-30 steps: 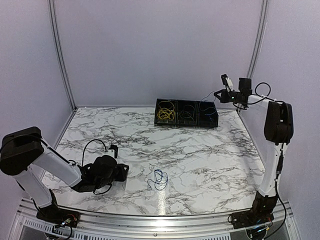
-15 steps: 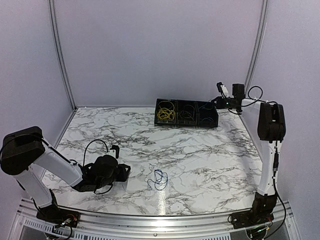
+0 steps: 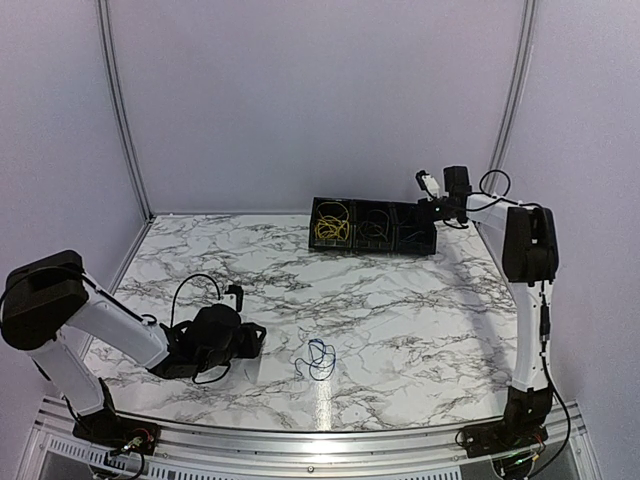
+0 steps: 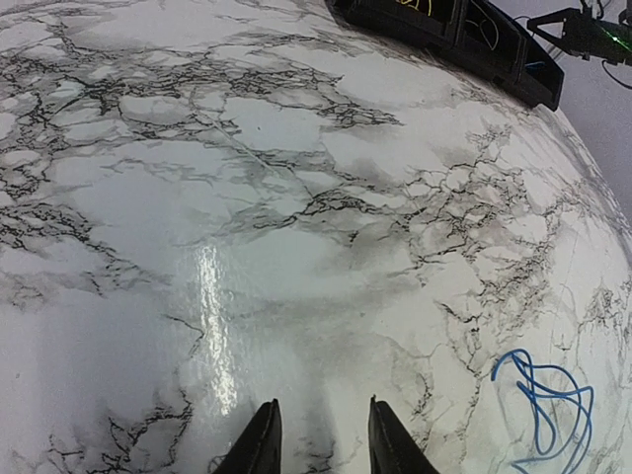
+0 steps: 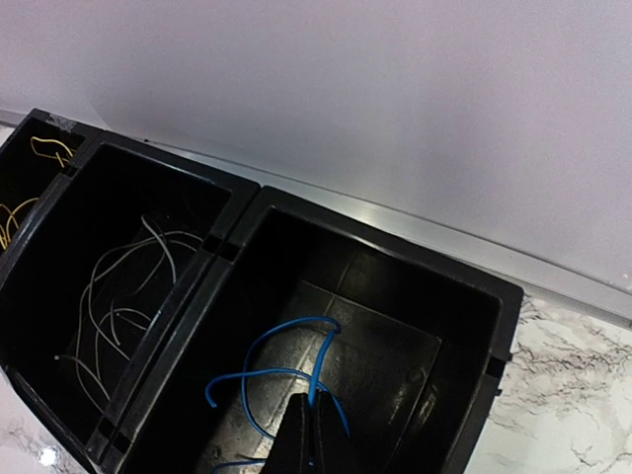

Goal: Untangle the cables

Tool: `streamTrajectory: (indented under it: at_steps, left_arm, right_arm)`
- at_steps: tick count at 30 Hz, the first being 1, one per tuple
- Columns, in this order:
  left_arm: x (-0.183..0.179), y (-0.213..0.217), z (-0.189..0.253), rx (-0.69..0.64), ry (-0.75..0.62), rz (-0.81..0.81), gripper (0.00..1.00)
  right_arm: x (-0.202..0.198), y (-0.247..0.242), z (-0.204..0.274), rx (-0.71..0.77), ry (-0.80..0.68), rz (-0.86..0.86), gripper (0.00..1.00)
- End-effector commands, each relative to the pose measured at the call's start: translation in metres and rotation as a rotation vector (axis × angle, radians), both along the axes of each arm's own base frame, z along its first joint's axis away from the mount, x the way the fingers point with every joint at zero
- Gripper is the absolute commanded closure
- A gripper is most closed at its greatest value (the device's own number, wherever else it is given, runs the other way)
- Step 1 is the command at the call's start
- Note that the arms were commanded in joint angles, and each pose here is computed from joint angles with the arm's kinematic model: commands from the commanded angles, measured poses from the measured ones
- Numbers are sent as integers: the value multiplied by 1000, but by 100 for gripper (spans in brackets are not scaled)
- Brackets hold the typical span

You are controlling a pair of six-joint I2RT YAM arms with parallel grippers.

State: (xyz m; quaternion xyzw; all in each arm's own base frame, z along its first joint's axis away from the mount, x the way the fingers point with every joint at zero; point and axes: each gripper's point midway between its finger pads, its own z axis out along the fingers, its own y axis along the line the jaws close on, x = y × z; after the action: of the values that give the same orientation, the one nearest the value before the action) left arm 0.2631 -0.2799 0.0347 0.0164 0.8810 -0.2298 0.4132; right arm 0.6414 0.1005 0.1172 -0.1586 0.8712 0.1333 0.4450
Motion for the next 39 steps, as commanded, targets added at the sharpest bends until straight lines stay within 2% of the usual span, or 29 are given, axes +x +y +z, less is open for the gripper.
streamTrajectory:
  at_steps: [1, 3, 5, 12, 15, 19, 23, 26, 29, 33, 36, 39]
  left_arm:
    - [4, -2, 10, 18, -13, -7, 68]
    - [4, -2, 13, 22, -21, -8, 67]
    - [4, -1, 15, 26, -26, -12, 67]
    - [0, -4, 19, 24, -21, -45, 67]
    - [-6, -12, 18, 2, 4, -92, 67]
    - [-21, -32, 19, -52, 57, -202, 67]
    - [-42, -60, 31, -102, 77, -343, 64]
    - [-53, -74, 38, -147, 102, -390, 61]
    - [-64, -82, 37, -201, 172, -409, 59]
    - [-71, -80, 27, -263, 293, -349, 58]
    - [-81, -89, 18, -294, 388, -368, 58]
    - [-88, -101, 17, -310, 429, -397, 67]
  right_arm:
    - [-8, -11, 36, -68, -37, -29, 96]
    - [-18, -14, 45, -86, -46, -27, 77]
    - [-26, -16, 62, -102, -55, -26, 65]
    - [-79, -18, 130, -88, -165, -14, 51]
    - [-113, 1, 149, -10, -208, 71, 51]
    - [-176, 55, 153, 117, -236, 313, 54]
    - [-241, 113, 126, 116, -210, 539, 57]
    - [-279, 142, 101, 88, -195, 670, 57]
    - [-297, 152, 88, 102, -197, 725, 57]
    - [-305, 150, 87, 105, -206, 735, 58]
    - [-309, 150, 88, 101, -220, 749, 58]
    - [-311, 150, 88, 98, -219, 758, 58]
